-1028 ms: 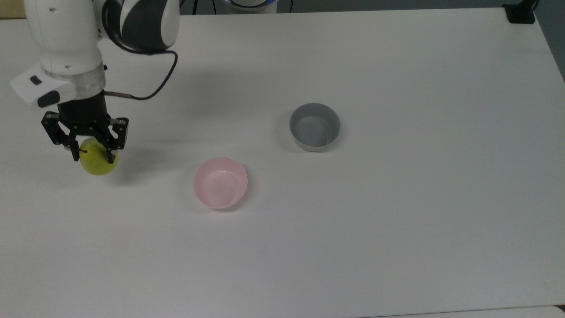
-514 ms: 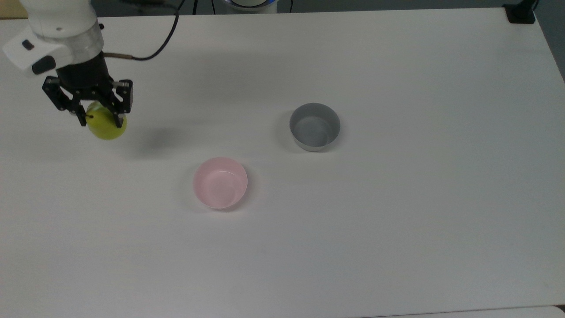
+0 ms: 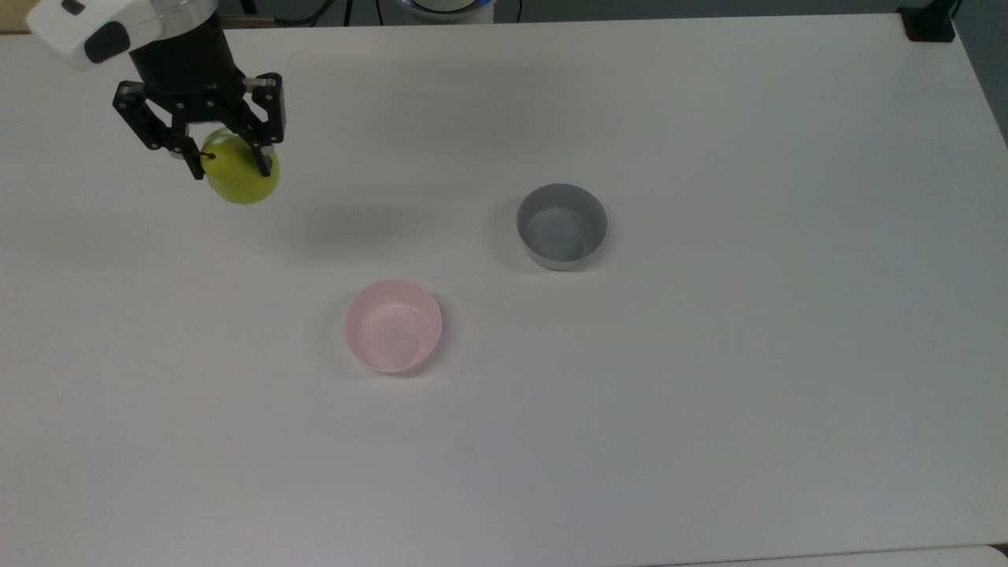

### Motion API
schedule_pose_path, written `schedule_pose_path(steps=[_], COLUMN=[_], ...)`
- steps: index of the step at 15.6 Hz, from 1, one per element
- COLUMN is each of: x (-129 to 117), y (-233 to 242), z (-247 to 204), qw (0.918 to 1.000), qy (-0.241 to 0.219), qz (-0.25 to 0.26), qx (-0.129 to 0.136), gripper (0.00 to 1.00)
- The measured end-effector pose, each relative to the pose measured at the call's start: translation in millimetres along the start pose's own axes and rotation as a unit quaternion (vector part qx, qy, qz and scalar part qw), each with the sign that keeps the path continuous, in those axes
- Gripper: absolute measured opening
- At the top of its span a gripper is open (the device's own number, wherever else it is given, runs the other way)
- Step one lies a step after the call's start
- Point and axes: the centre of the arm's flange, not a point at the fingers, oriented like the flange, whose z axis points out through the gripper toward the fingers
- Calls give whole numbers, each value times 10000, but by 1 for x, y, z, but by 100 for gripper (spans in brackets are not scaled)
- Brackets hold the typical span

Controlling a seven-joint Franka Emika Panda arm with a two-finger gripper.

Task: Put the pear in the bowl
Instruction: 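Lift the pear and carry it toward the pink bowl, then lower the pear into the pink bowl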

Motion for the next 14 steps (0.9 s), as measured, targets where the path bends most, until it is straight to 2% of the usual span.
schedule_pose_path(steps=[4,7,14], x=[10,18,38], y=[-30,-44,-63], z=[-8,-14,-11], qw=[9994,9984,9938], qy=[169,381,1054], qz=[-82,-111,-183], qx=[286,401,314], gripper=[63,63,63])
